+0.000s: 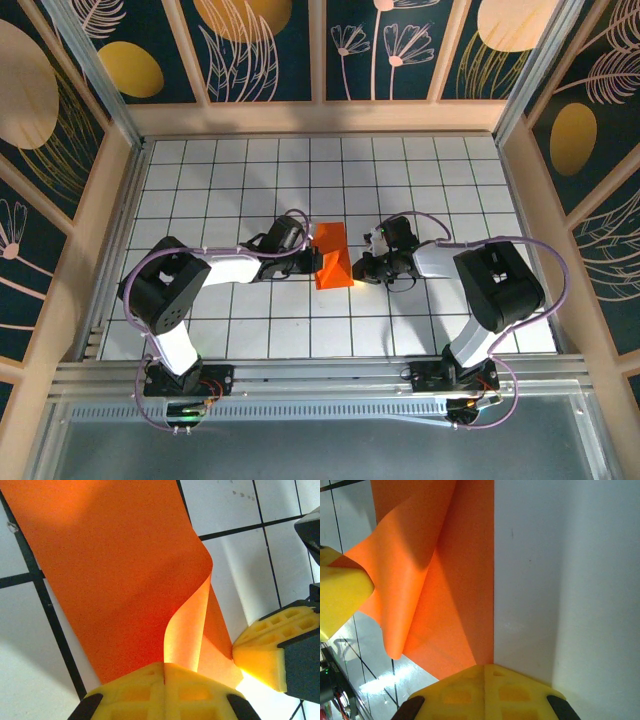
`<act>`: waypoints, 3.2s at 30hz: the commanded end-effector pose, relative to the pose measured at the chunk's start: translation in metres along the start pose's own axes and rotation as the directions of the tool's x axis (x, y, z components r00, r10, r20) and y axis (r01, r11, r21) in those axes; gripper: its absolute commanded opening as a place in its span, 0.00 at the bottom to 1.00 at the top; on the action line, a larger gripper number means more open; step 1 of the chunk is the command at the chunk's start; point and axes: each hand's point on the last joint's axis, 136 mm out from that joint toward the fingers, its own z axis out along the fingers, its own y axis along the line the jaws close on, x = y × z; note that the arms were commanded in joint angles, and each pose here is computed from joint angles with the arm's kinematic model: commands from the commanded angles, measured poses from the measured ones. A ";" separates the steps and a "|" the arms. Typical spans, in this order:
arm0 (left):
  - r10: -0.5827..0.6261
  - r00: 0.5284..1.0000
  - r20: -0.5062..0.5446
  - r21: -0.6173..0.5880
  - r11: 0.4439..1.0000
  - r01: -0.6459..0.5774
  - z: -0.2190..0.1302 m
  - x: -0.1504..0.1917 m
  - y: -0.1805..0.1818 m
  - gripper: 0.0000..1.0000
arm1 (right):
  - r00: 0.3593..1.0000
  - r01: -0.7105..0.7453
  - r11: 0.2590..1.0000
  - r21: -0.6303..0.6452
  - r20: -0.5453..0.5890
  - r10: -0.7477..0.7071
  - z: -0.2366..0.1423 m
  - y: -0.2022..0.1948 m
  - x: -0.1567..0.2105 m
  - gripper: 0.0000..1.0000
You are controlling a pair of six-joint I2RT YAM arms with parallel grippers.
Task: Fold a paper plane with a square sheet of paper (fold left side to right side)
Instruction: Fold the triangle a second time at the center of the table.
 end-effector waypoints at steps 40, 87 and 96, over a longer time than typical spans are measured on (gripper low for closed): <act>0.091 0.996 -0.008 -0.084 0.992 -0.091 0.013 -0.016 0.017 0.00 | 0.999 -0.016 0.993 0.115 -0.044 0.022 0.010 -0.027 0.012 0.00; 0.082 0.993 -0.081 -0.132 0.987 -0.092 0.027 0.004 0.039 0.00 | 0.992 0.065 0.991 -0.121 0.112 -0.051 0.014 0.071 -0.048 0.00; 0.086 0.993 -0.085 -0.133 0.986 -0.097 0.028 0.005 0.040 0.00 | 0.995 0.061 0.994 -0.091 0.083 -0.053 0.031 0.067 -0.050 0.00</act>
